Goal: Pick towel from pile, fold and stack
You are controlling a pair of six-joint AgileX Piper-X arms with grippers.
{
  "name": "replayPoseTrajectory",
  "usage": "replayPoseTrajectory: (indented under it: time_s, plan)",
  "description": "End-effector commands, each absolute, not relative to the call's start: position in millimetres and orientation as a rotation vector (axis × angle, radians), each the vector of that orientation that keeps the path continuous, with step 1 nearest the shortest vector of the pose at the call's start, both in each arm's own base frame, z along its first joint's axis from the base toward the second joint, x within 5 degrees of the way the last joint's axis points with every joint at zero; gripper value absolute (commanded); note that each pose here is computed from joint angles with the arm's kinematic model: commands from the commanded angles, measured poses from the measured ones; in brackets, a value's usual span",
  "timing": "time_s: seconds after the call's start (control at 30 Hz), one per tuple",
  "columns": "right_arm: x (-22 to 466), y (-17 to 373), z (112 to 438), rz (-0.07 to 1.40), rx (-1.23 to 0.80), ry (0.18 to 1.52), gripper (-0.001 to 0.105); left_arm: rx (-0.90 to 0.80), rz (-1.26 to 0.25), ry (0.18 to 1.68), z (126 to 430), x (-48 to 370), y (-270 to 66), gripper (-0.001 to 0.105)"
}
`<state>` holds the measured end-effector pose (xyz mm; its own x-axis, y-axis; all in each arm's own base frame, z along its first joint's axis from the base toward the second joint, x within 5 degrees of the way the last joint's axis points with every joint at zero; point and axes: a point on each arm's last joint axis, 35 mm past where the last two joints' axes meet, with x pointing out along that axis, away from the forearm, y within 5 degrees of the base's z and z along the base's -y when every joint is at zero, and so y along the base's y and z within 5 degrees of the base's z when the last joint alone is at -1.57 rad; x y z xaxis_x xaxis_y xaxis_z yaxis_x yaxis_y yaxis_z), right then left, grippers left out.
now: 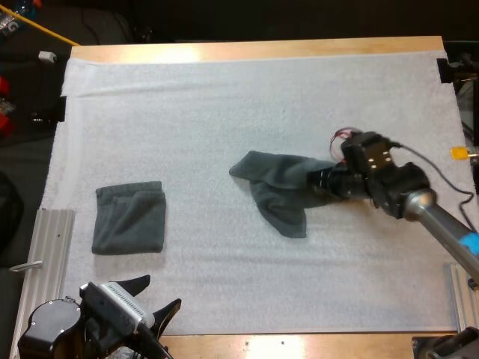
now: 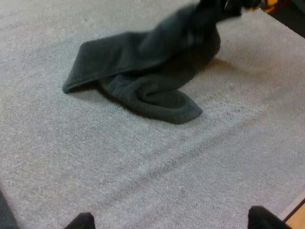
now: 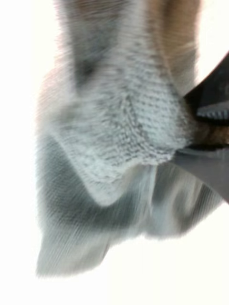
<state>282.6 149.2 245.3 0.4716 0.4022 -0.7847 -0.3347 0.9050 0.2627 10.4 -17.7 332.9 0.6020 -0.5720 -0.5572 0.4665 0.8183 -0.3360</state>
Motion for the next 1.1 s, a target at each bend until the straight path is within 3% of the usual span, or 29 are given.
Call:
replayPoseTrajectory:
  time_s: [0.0,0.33,0.57,0.77,1.07]
  plan:
    - [280,148,268,0.484,0.073,0.900,0.000,-0.168,-0.622,0.693,336,9,-18,0.062]
    - [246,131,401,0.560,0.083,0.576,0.000,-0.168,-0.622,0.693,336,9,-18,0.062]
    - [239,123,448,0.478,-0.044,0.446,0.000,-0.168,-0.622,0.691,336,10,-18,0.062]
    - [236,128,428,0.468,-0.088,0.571,0.000,-0.168,-0.622,0.691,336,10,-18,0.062]
    - [241,183,340,0.516,-0.049,0.846,0.000,-0.168,-0.622,0.688,336,10,-18,0.062]
